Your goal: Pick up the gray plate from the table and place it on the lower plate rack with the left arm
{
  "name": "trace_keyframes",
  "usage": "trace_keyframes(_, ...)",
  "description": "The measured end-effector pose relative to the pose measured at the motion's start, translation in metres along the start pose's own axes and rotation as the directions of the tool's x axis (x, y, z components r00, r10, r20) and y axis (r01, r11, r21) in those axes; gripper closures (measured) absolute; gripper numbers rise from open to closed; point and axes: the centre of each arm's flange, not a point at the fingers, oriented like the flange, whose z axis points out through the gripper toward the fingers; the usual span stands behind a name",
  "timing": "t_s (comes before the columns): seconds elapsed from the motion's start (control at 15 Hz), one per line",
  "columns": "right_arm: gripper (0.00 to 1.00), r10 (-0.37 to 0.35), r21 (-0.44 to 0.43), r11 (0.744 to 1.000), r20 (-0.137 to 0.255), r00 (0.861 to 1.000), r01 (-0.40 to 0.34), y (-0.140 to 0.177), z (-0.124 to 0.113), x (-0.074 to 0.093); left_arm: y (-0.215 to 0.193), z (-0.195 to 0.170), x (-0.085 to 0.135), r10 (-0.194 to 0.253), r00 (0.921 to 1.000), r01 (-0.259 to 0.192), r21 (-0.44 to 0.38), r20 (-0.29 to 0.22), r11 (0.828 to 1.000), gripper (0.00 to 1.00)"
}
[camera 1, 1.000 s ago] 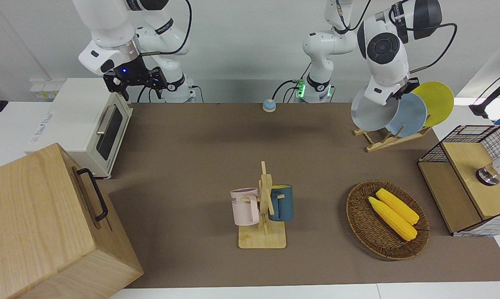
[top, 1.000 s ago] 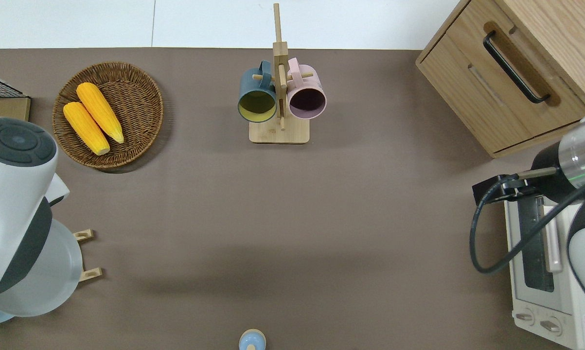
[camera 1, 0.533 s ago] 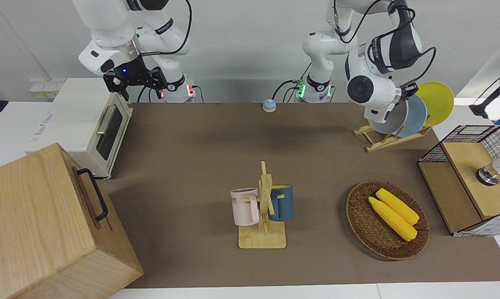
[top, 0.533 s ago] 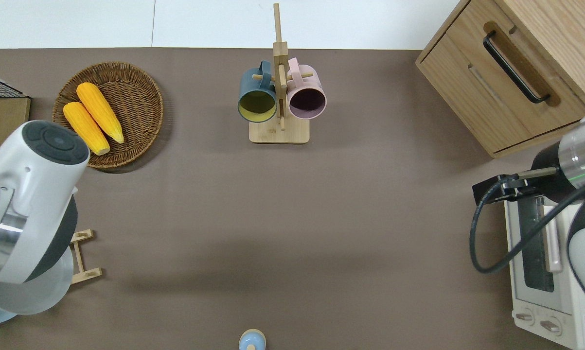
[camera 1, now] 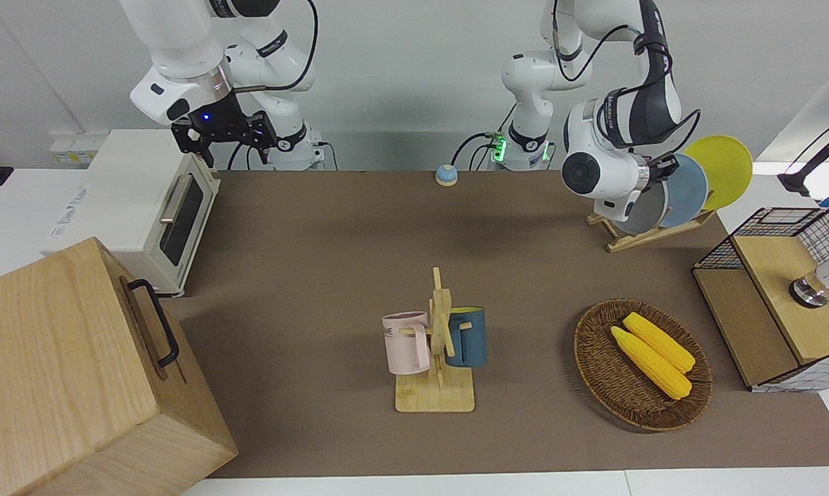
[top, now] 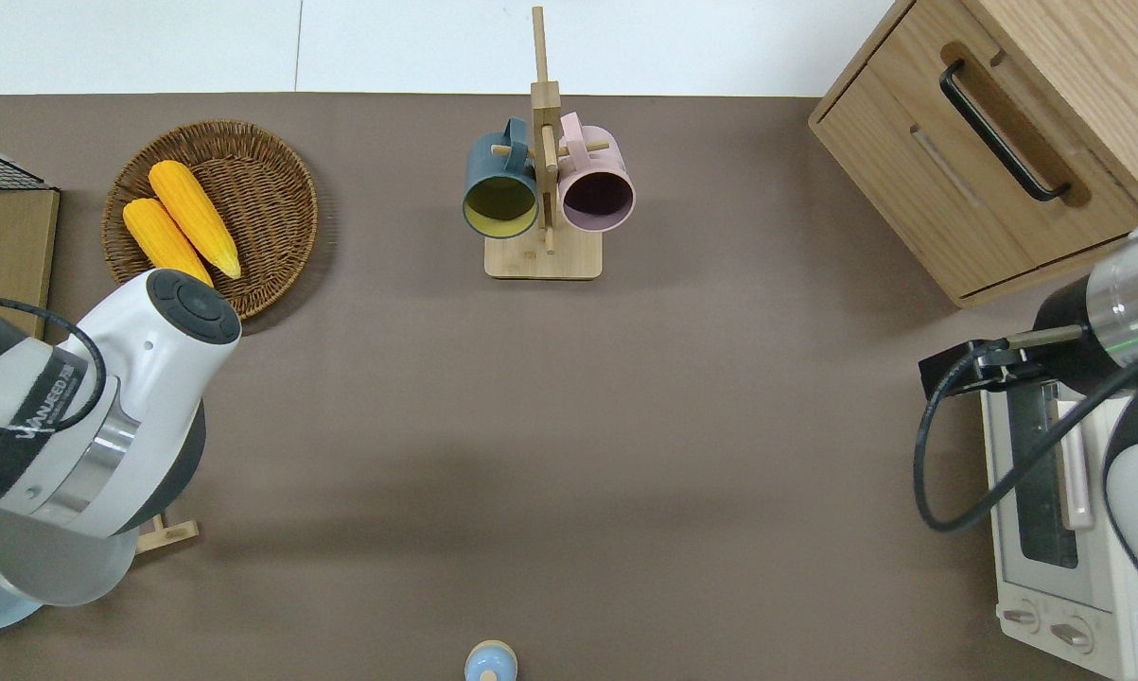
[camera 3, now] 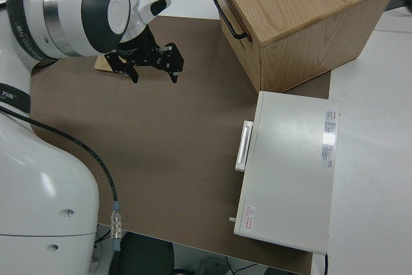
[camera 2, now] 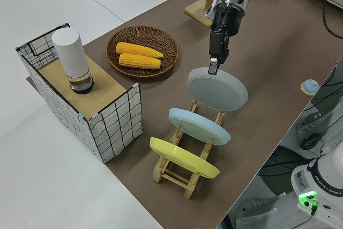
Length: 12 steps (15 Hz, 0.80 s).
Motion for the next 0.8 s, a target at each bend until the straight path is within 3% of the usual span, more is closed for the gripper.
trace_keyframes(0.6,0.01,0.0,0.0,1.0,0.0,1.0,0.0,0.0,0.0,0.0,0.025,0.012,0.013,0.012,0.9999,-0.012,0.001,0.006,1.0,0.93)
trace_keyframes(0.8,0.01,0.0,0.0,1.0,0.0,1.0,0.0,0.0,0.0,0.0,0.027,0.014,0.012,0.019,0.9998,-0.019,0.004,0.01,1.0,0.65)
